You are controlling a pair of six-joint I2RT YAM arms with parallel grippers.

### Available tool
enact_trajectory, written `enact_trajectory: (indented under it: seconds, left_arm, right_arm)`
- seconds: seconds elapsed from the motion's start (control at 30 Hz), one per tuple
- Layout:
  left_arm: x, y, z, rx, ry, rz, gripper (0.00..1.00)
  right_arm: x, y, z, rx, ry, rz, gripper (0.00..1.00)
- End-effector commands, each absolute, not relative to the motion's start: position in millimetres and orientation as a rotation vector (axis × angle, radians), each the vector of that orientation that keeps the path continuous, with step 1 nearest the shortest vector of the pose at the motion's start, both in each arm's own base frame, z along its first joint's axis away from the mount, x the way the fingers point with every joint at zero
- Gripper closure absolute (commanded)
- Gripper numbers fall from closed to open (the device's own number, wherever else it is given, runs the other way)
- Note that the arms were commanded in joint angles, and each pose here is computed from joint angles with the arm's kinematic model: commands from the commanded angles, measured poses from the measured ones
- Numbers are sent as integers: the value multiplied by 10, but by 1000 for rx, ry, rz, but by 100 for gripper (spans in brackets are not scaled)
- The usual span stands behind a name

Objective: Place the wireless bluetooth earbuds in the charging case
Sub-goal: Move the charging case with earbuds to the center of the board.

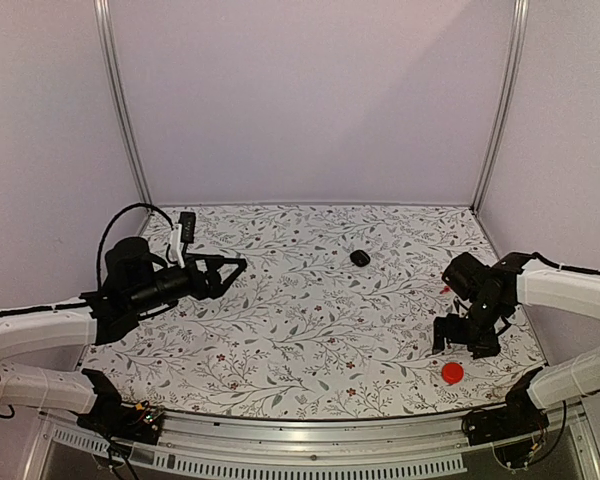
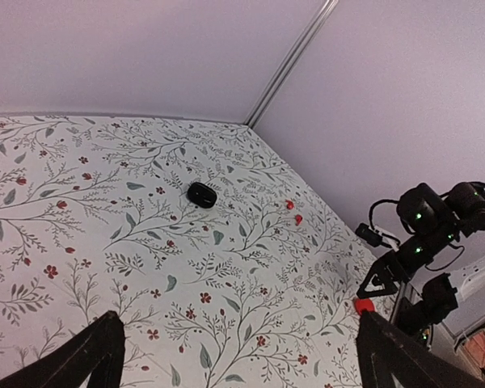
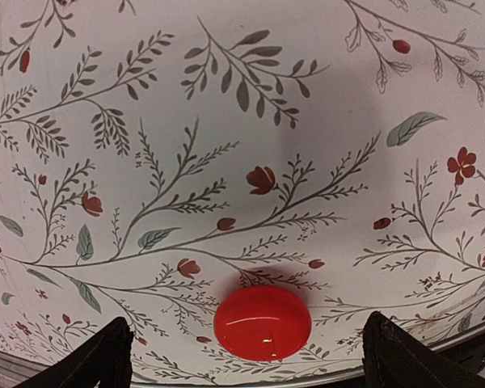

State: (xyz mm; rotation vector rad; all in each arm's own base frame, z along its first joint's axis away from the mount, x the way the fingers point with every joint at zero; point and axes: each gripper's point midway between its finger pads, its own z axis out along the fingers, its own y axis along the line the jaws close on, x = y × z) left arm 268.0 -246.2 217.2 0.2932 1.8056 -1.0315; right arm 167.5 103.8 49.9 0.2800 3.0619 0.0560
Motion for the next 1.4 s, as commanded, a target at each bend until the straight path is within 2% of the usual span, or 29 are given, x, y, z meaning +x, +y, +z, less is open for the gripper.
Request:
enact_trajectory:
  seconds: [0.0, 0.23, 0.43, 0.67, 0.73, 0.77, 0.8, 0.83, 0.87, 1.0, 1.13, 1.37]
  left_arm:
    - [2692, -2440, 2219, 274, 1778, -1047, 0]
    - [2688, -2437, 2201, 257, 1775, -1063, 0]
    - [2679, -2415, 2230, 251, 1756, -1062, 0]
    - [2679, -2431, 2195, 263, 1757, -1062, 0]
    - [2675, -2426, 2186, 265, 1758, -1060, 0]
    - [2678, -2422, 2182, 263, 1757, -1057, 0]
    - [2681, -2420, 2178, 263, 1755, -1055, 0]
    - [2682, -2418, 2186, 263, 1751, -1054, 0]
    - [2682, -2421, 2187, 266, 1751, -1052, 0]
    - [2688, -2422, 2199, 267, 1749, -1048, 0]
    - [2686, -2418, 2164, 264, 1758, -1049, 0]
    - [2671, -2399, 2138, 261, 1765, -1041, 0]
  right_arm:
    - [1589, 1103, 470, 423, 3092, 109, 5]
    - [1602, 1230, 418, 520, 3141, 133, 8]
    - [1393, 1256, 260, 750, 3172, 150, 12]
    - [1255, 1125, 124, 906, 3158, 33, 15]
    - [1319, 1136, 129, 893, 3133, 46, 20]
    - [1345, 1142, 128, 886, 3124, 51, 24]
    - [1371, 1151, 122, 880, 3118, 56, 34]
    - [1377, 1159, 112, 863, 3121, 60, 41]
    - [1387, 1172, 98, 859, 3122, 69, 43]
    - [1462, 1206, 51, 799, 3122, 75, 45]
    - [1657, 1351, 46, 652, 3109, 136, 60]
    - [2054, 1898, 15, 122, 3093, 113, 62]
